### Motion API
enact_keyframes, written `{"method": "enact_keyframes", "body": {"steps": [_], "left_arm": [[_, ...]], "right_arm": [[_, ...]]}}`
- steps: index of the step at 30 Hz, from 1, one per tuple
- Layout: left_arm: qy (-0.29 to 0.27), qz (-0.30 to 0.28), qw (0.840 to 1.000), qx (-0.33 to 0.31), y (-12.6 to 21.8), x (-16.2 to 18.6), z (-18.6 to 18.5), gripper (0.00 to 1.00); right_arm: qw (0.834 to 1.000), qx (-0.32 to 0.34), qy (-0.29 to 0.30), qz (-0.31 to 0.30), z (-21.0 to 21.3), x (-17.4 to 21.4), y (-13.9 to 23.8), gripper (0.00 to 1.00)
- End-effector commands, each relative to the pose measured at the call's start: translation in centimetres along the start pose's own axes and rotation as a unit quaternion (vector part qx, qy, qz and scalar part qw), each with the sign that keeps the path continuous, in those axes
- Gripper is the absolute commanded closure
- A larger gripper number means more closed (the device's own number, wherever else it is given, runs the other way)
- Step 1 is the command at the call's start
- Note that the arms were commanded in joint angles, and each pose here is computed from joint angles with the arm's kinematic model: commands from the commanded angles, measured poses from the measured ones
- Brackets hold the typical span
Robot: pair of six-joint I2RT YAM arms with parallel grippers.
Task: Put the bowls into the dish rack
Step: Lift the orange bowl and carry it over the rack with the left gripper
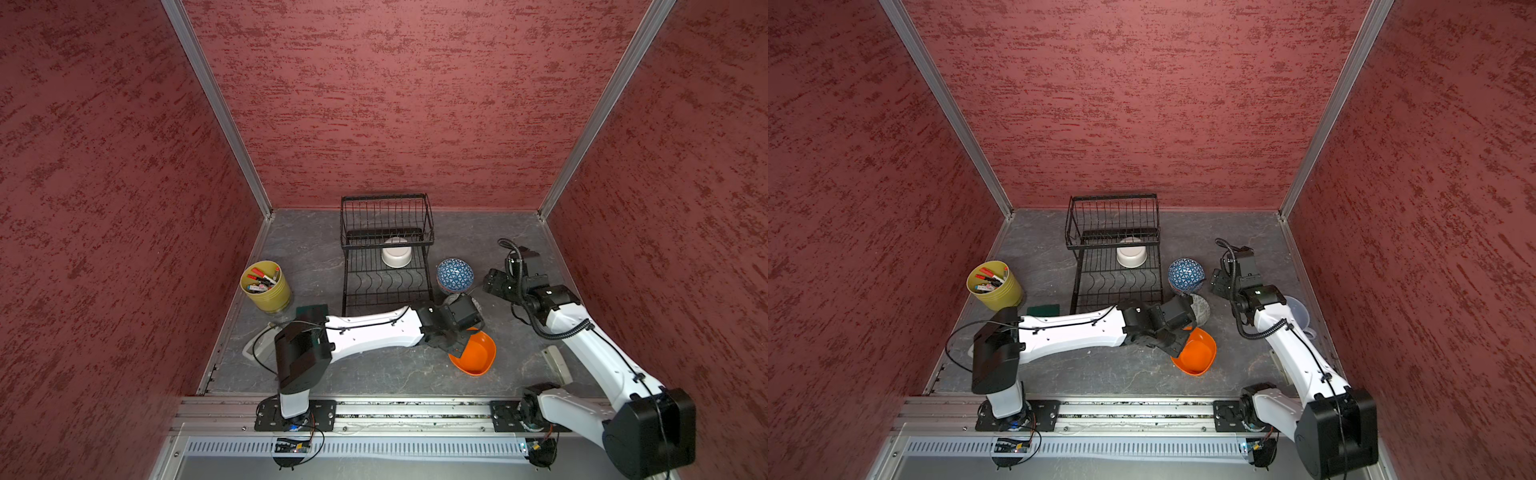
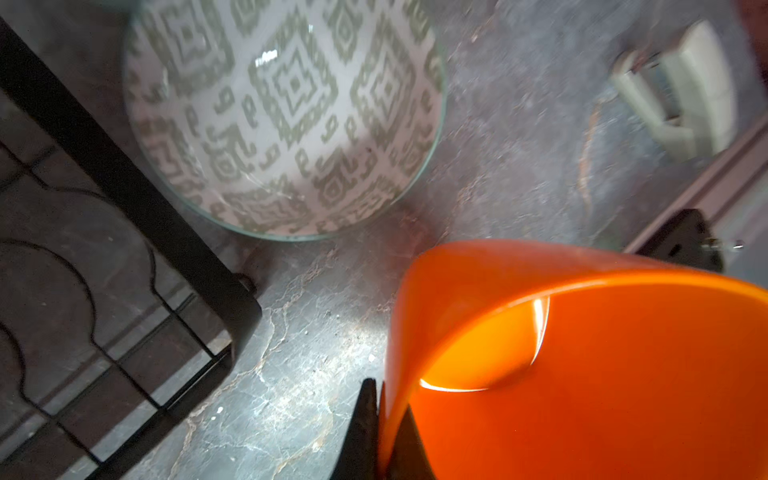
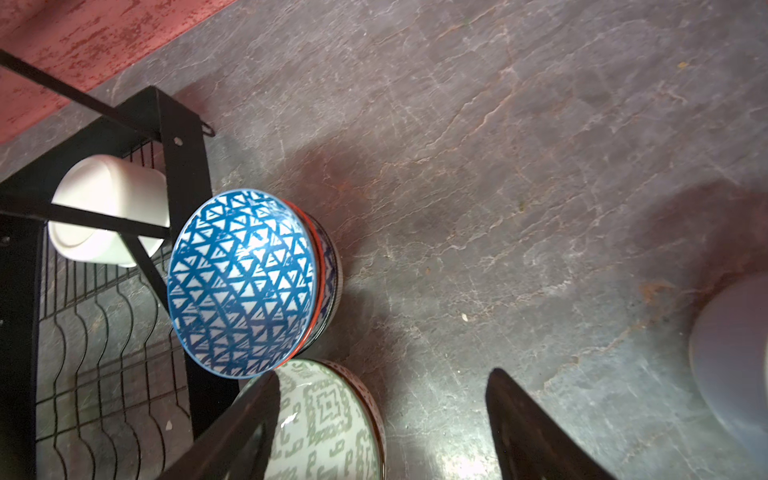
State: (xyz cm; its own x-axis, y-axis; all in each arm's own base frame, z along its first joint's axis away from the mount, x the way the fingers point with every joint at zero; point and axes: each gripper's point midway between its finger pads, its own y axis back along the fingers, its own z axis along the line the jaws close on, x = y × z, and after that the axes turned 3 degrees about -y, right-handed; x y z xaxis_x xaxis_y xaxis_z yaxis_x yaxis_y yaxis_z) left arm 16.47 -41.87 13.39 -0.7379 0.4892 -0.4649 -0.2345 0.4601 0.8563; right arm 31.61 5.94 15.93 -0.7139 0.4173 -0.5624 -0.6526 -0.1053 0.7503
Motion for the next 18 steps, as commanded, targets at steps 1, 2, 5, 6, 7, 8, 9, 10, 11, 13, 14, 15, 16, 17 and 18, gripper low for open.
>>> {"method": "enact_keyframes", "body": {"steps": [1,2,5,6,7,8,9,10,11,13,14,15,16,17,18], "left_arm": [[-0.004,-0.074,0.997,0.016,2.8,-2.9,-0.6,1.00],[-0.002,-0.080,0.997,0.015,3.2,-3.0,-0.3,1.00],[0.014,-0.104,0.994,0.020,4.9,-3.4,0.9,1.00],[0.023,-0.112,0.993,0.024,5.3,-3.5,1.4,1.00],[0.034,-0.118,0.992,0.027,5.6,-3.6,2.0,1.00],[0.047,-0.125,0.991,0.031,6.0,-3.7,2.7,1.00],[0.063,-0.128,0.989,0.034,6.1,-3.6,3.6,1.00],[0.077,-0.130,0.988,0.038,6.3,-3.5,4.3,1.00],[0.094,-0.133,0.986,0.039,6.5,-3.4,5.2,1.00],[0.121,-0.140,0.982,0.042,7.0,-3.2,6.7,1.00],[0.136,-0.143,0.979,0.042,7.2,-2.9,7.5,1.00],[0.152,-0.146,0.977,0.041,7.3,-2.6,8.5,1.00],[0.165,-0.148,0.974,0.043,7.5,-2.4,9.2,1.00],[0.182,-0.151,0.971,0.044,7.6,-2.2,10.0,1.00],[0.195,-0.152,0.968,0.046,7.7,-1.9,10.8,1.00]], "right_arm": [[0.999,-0.046,0.020,-0.020,2.0,-1.6,1.2,0.20],[0.998,-0.056,0.025,-0.021,2.4,-1.7,1.4,0.19],[0.995,-0.093,0.034,-0.024,3.7,-1.7,2.2,0.19],[0.993,-0.109,0.037,-0.025,4.2,-1.7,2.5,0.20],[0.992,-0.121,0.037,-0.026,4.6,-1.6,2.8,0.19],[0.989,-0.137,0.039,-0.027,5.1,-1.6,3.1,0.19],[0.988,-0.150,0.039,-0.029,5.5,-1.6,3.4,0.19],[0.986,-0.160,0.039,-0.030,5.8,-1.6,3.6,0.19],[0.984,-0.170,0.040,-0.028,6.2,-1.5,3.8,0.19],[0.982,-0.185,0.040,-0.025,6.7,-1.5,4.0,0.19],[0.981,-0.191,0.040,-0.022,6.9,-1.4,4.1,0.19],[0.979,-0.200,0.042,-0.020,7.3,-1.4,4.2,0.18],[0.977,-0.206,0.042,-0.017,7.5,-1.3,4.3,0.18],[0.976,-0.214,0.041,-0.015,7.8,-1.3,4.4,0.18],[0.973,-0.225,0.041,-0.011,8.2,-1.2,4.5,0.18]]}}
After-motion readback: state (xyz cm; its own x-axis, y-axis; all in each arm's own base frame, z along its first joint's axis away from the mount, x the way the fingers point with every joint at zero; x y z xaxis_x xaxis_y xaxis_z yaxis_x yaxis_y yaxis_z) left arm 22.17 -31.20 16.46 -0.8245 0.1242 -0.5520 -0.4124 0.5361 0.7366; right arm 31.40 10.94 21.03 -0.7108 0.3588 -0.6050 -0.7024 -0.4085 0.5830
